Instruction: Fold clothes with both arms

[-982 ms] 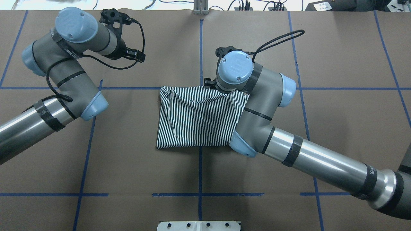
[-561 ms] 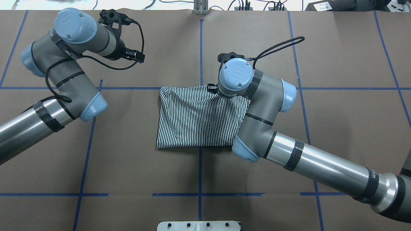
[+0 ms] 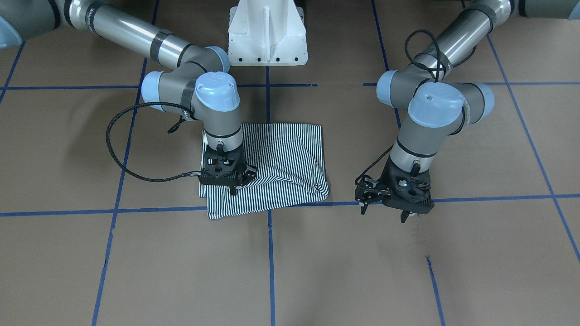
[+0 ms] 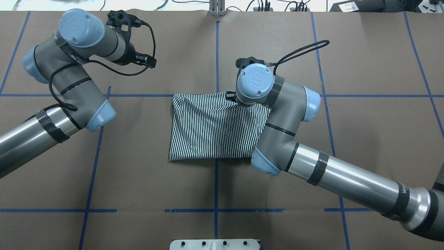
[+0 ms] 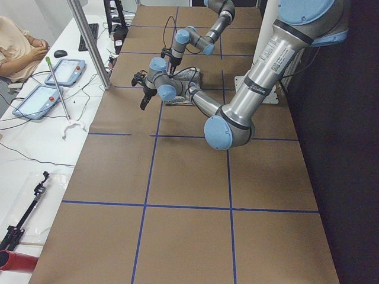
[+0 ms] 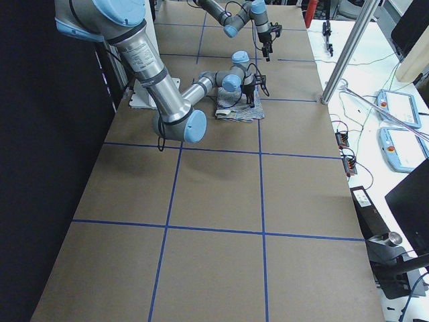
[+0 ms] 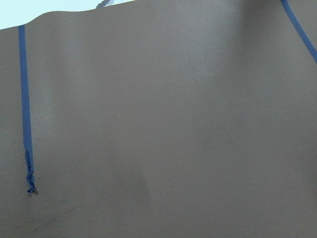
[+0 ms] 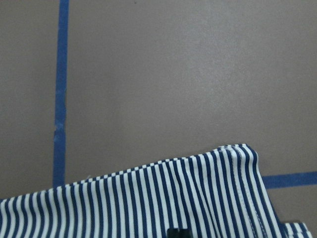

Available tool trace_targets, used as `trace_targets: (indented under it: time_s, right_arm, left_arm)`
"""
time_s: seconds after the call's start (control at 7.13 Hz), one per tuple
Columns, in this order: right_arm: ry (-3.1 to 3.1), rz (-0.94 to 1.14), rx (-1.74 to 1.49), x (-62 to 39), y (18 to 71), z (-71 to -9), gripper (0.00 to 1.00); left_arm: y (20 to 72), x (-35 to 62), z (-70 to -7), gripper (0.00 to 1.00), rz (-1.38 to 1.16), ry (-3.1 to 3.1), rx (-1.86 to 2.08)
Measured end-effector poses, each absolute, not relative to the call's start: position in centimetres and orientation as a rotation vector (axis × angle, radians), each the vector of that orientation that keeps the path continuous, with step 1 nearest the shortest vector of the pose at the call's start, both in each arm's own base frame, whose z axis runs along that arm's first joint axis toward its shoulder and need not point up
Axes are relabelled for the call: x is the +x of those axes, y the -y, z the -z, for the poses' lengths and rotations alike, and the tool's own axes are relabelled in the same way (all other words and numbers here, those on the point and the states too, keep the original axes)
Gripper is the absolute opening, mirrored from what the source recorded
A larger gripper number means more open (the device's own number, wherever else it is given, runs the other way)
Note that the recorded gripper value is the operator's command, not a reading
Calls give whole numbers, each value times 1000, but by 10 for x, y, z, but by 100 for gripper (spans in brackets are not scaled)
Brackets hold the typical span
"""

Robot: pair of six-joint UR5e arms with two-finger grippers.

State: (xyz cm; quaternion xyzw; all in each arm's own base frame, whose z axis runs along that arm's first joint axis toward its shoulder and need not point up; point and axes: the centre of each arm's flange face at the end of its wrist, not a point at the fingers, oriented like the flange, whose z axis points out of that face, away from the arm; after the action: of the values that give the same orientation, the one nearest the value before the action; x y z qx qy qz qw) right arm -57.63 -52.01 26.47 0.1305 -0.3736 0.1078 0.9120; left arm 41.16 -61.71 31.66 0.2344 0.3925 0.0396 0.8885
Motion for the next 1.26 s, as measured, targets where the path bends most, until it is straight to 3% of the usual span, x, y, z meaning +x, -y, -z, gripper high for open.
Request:
trace_targets:
  time_s: [0.7,0.84,0.98,1.26]
  right_arm:
    - [720,-240,287,-567,533,-270,0]
    - [709,-245,291,-565,536,-271,5]
    - [704,-247,294,-564,538,-271,99]
    - [704,-230,308,-561,541,-267,100]
  left_arm:
    - [616,413,-317,100,-83,-817,486]
    - [616,413,-317,100,-83,-817,486]
    - [616,414,-317,100,-80,-818,483]
    - [615,414,-315,100,-66,-824,479]
